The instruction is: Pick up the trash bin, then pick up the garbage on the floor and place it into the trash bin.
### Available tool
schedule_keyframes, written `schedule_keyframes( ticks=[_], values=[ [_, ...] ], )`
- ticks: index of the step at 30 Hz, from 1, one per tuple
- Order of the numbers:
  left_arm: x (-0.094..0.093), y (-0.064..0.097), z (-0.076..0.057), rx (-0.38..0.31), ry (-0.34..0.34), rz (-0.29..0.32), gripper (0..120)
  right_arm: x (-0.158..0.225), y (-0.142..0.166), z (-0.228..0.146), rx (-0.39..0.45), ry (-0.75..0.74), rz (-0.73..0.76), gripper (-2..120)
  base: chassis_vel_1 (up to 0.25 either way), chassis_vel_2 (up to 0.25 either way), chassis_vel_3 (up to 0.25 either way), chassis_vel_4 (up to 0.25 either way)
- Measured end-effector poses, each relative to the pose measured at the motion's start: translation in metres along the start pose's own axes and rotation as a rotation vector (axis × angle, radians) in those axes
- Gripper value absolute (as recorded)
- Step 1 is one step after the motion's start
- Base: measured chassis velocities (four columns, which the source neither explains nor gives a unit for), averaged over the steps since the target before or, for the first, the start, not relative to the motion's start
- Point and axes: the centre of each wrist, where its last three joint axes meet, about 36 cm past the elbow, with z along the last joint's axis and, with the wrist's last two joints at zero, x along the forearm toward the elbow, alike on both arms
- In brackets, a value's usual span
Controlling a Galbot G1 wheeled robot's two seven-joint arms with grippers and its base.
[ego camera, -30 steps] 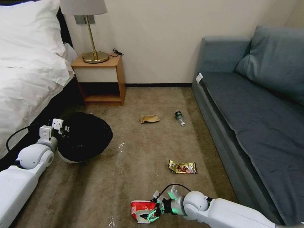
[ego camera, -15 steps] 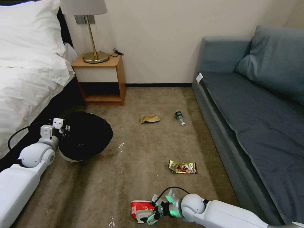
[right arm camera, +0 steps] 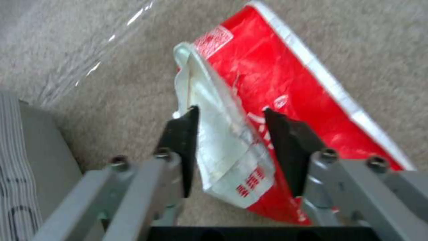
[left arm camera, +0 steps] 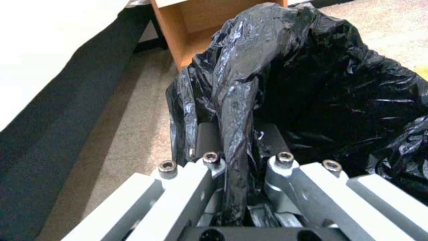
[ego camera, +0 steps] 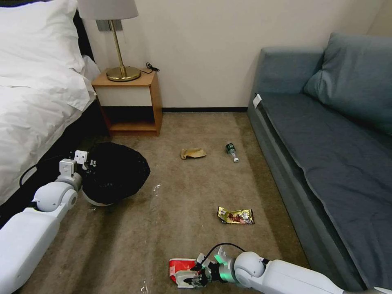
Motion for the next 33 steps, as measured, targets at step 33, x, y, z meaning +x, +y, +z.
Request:
schedule_keyframes(
  ticks=[33],
  values=[
    [-0.028, -0.048, -0.009, 0.019, -0.018, 0.077, 5, 0.053, -0.056, -0.061, -0.076, -0.254, 0.103, 0, 0.000, 0.000, 0.000, 0.000]
  ],
)
